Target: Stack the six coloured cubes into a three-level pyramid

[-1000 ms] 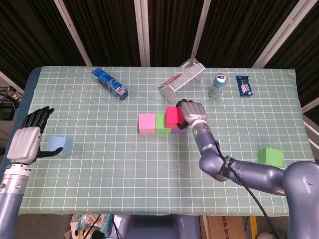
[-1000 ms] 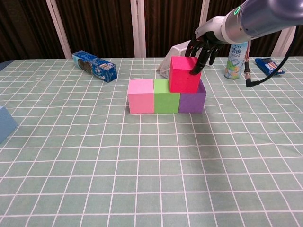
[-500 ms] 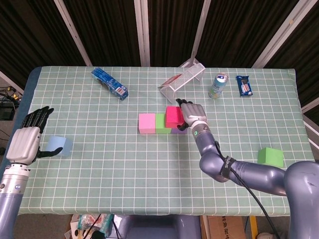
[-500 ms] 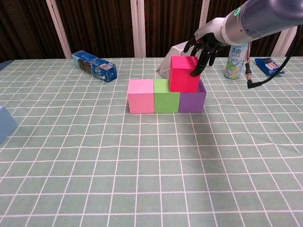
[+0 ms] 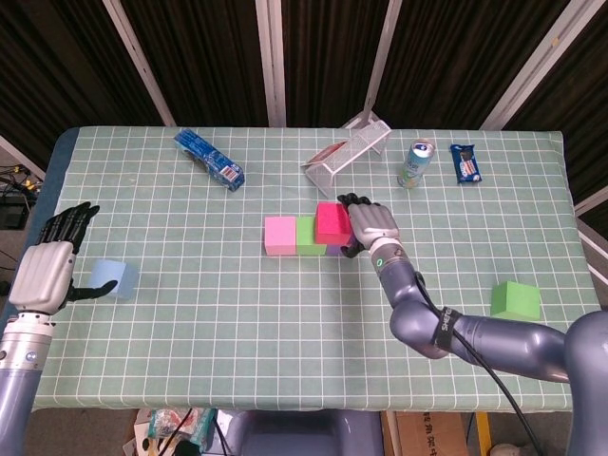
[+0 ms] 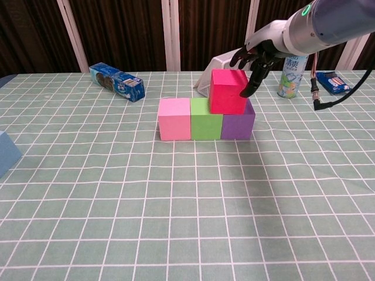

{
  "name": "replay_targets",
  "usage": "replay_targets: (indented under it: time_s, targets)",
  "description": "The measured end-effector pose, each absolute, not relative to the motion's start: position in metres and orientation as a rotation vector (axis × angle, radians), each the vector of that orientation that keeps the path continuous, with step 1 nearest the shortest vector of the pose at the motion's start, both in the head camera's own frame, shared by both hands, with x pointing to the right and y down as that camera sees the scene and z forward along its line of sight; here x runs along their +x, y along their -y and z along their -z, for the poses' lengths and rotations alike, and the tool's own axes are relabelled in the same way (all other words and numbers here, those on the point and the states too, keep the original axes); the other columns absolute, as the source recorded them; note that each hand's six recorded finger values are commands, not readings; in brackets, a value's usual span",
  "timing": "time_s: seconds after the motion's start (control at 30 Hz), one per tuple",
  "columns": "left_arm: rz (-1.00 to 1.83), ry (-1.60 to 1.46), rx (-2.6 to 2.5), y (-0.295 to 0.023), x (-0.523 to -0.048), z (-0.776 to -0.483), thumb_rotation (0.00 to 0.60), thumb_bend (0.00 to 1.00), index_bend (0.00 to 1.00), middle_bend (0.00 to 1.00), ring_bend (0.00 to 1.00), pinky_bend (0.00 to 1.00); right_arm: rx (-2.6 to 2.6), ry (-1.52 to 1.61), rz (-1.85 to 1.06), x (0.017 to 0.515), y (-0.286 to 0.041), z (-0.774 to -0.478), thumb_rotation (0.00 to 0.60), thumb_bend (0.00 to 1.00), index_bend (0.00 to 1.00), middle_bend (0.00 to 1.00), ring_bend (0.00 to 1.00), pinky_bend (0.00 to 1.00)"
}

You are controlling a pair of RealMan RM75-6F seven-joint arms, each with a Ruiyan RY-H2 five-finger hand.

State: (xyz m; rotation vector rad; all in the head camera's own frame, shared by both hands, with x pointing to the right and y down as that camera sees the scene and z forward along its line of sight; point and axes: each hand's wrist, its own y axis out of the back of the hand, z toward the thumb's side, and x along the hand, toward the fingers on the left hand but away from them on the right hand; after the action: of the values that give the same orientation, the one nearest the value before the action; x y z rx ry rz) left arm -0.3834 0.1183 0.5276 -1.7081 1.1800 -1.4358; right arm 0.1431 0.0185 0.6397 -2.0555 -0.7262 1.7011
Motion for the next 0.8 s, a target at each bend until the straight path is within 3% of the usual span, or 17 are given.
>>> replay_targets:
  time_s: [0.37, 0.8]
  targets:
    - [1.436, -1.188, -1.71, -0.119, -0.387, -0.527, 0.6, 0.08, 0.0, 0.02, 0.0, 0.05, -1.981, 0.864, -1.605, 0.197, -0.034, -0.604, 0.6, 0.35, 0.0, 0.0, 0.0, 0.09]
    - [1.431, -1.159, -1.735, -0.13, -0.376, -0.537, 0.6, 0.08, 0.0, 0.02, 0.0, 0.05, -1.861, 1.051, -1.604, 0.32, -0.108, -0.577, 0.6, 0.35, 0.0, 0.0, 0.0, 0.02]
